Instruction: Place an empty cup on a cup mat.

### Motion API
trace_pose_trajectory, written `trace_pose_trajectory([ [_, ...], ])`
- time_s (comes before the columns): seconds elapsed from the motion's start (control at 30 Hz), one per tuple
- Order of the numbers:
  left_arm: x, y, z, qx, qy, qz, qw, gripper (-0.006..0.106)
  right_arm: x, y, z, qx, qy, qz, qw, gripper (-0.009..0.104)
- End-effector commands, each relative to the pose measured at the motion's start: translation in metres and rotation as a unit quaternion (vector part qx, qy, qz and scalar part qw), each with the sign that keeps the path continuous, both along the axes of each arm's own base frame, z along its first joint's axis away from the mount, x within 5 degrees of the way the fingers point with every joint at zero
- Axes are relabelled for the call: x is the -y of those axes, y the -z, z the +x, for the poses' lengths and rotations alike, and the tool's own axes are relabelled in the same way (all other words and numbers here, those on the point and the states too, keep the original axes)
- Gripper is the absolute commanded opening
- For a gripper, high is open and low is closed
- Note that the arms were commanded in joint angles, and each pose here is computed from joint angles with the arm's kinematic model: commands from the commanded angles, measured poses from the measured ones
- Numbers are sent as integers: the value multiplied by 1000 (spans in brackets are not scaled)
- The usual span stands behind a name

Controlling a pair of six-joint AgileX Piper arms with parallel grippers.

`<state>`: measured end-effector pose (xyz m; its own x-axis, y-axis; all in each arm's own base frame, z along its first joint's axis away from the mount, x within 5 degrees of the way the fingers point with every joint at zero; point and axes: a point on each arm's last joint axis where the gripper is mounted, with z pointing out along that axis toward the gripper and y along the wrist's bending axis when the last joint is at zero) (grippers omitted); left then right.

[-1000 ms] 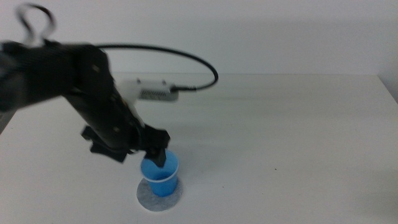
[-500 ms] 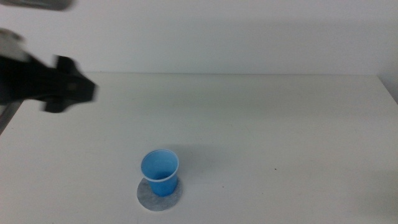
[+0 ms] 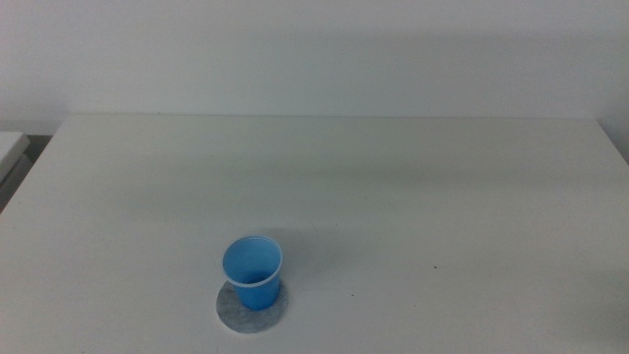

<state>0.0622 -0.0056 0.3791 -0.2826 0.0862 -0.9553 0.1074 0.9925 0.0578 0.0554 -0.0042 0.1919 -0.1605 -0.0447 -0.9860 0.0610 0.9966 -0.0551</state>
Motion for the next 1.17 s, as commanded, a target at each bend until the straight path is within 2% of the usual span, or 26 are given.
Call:
trace_pose_trajectory([
  [0.0, -3, 4, -10, 24, -14, -13, 1000, 94, 0, 0, 0, 4, 0, -6, 1000, 93],
  [0.07, -3, 14, -13, 45, -18, -25, 999, 94, 0, 0, 0, 4, 0, -6, 1000, 93],
  [0.17, -2, 37, -10, 90, -14, -26, 996, 94, 0, 0, 0, 4, 0, -6, 1000, 93],
  [0.3, -2, 83, -7, 137, -11, -39, 990, 94, 0, 0, 0, 4, 0, -6, 1000, 93],
  [0.4, -1, 117, -5, 135, -15, -80, 987, 94, 0, 0, 0, 4, 0, -6, 1000, 93],
  [0.5, -1, 147, -7, 120, -16, -89, 989, 94, 0, 0, 0, 4, 0, -6, 1000, 93],
  [0.73, -1, 173, -7, 110, -17, -86, 990, 94, 0, 0, 0, 4, 0, -6, 1000, 93],
  [0.97, -1, 175, -6, 136, -15, -80, 987, 94, 0, 0, 0, 4, 0, -6, 1000, 93],
  [1.13, -1, 177, -6, 123, -16, -78, 989, 94, 0, 0, 0, 4, 0, -6, 1000, 93],
])
